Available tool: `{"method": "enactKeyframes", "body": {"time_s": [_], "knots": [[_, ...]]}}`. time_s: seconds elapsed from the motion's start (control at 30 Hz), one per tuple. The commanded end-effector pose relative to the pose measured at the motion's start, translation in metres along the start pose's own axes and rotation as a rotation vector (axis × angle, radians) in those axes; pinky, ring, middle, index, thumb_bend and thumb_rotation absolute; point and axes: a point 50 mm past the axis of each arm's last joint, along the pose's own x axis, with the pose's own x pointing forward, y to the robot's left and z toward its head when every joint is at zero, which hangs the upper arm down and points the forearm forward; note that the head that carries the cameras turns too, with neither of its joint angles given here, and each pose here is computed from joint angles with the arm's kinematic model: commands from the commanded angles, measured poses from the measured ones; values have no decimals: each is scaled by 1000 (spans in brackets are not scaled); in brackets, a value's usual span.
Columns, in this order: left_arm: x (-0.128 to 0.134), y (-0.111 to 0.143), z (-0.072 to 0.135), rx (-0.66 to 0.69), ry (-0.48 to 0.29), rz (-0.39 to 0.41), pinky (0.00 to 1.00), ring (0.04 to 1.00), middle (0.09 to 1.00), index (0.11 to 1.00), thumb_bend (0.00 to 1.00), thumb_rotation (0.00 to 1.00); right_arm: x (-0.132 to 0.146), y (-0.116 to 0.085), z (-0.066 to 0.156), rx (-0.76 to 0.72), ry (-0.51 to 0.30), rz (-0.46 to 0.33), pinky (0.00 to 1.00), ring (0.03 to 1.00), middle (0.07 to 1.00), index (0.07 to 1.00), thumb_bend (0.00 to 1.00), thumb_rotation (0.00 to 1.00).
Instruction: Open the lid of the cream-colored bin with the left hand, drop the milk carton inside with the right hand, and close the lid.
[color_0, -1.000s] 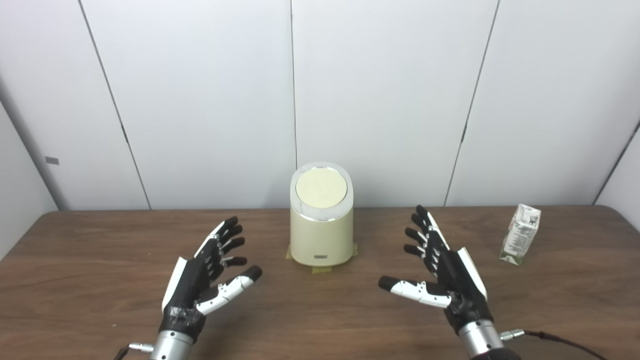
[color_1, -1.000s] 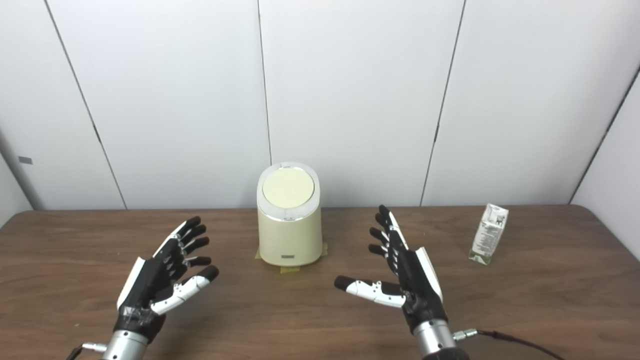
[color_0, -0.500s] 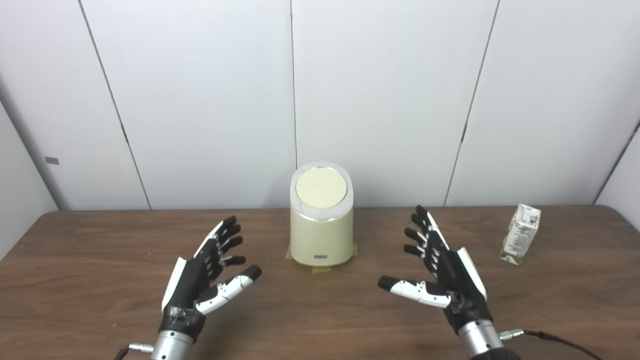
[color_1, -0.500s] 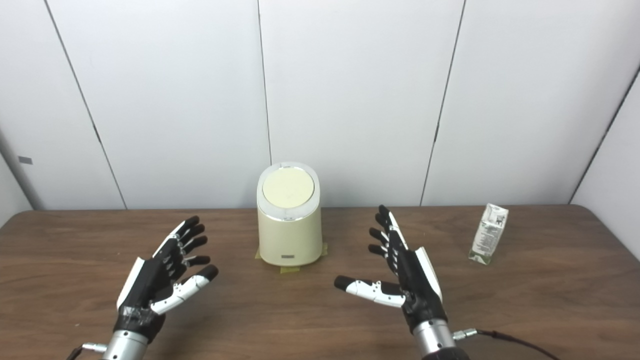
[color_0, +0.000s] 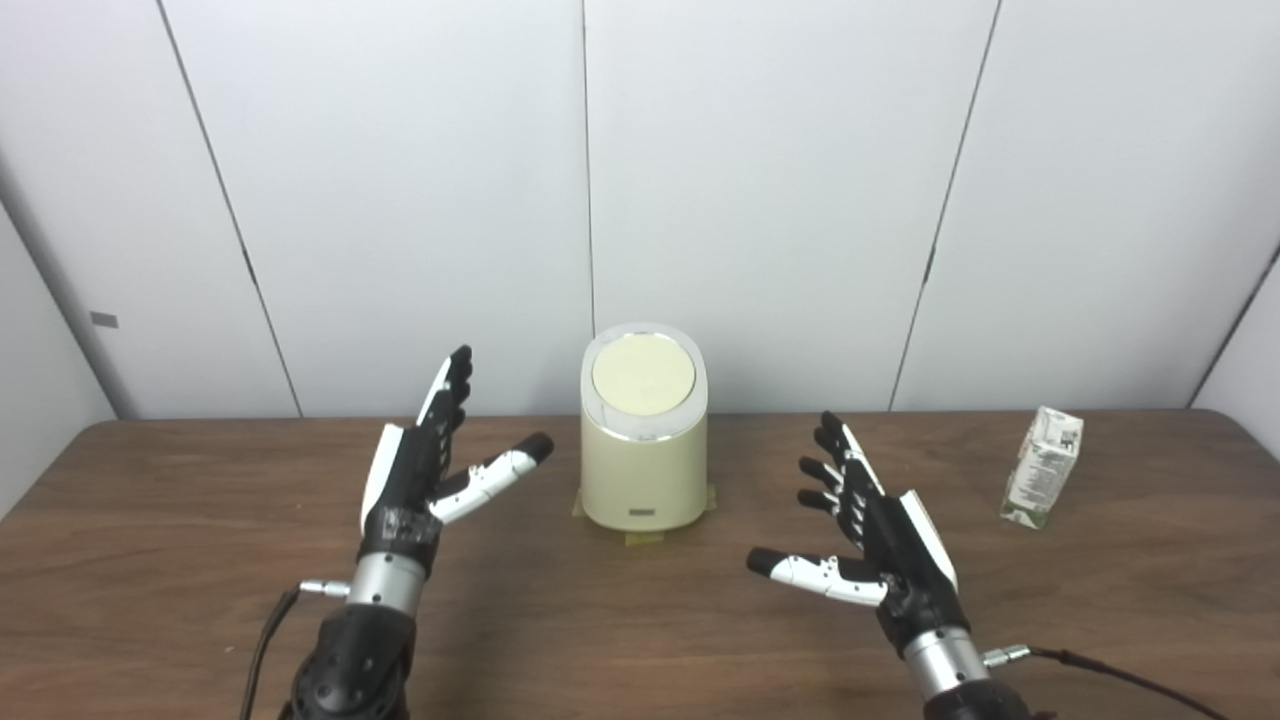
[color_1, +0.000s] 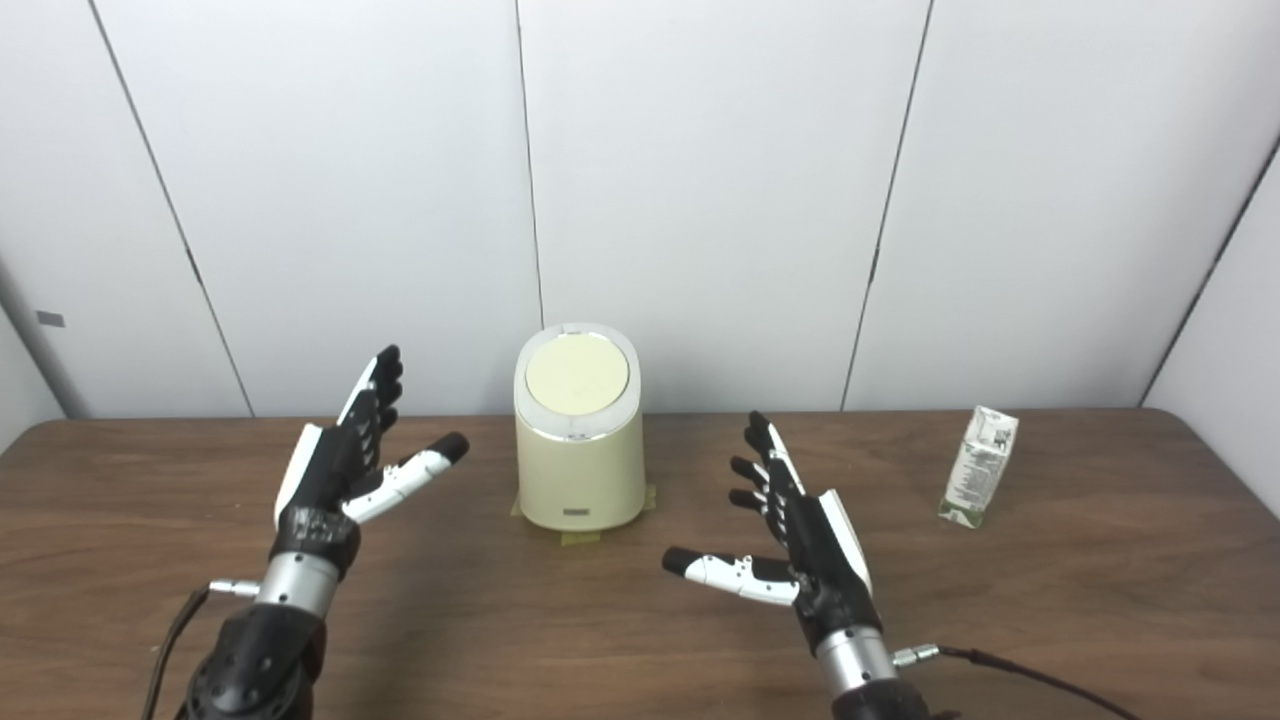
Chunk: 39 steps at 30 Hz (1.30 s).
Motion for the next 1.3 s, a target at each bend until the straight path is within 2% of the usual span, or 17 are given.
{"method": "enactKeyframes", "body": {"time_s": [0.0,0.27,0.47,0.53,0.77,0.97,1.27], "knots": [[26,-3,23,43,-71,-22,1000,1000,1000,1000,1000,420,11,0,21,-3,-114,-3,815,907,983,979,867,242],[71,-10,43,131,-70,-39,990,1000,1000,1000,1000,433,11,0,22,-1,-130,11,817,905,990,984,860,241],[92,-22,60,173,-78,-62,953,1000,1000,1000,1000,403,9,1,26,-4,-140,16,808,900,989,979,862,239],[95,-27,65,191,-75,-66,991,1000,1000,1000,1000,388,9,1,27,-5,-141,15,812,901,989,977,866,250],[106,-41,77,309,-59,-60,1000,1000,1000,1000,1000,426,7,4,31,0,-141,12,808,897,985,972,865,254],[113,-46,75,358,-45,-67,1000,1000,1000,1000,1000,427,7,8,33,12,-143,10,806,895,983,967,864,242],[115,-52,71,429,-36,-49,1000,1000,1000,1000,1000,369,9,10,34,8,-154,8,789,887,983,963,856,249]]}}
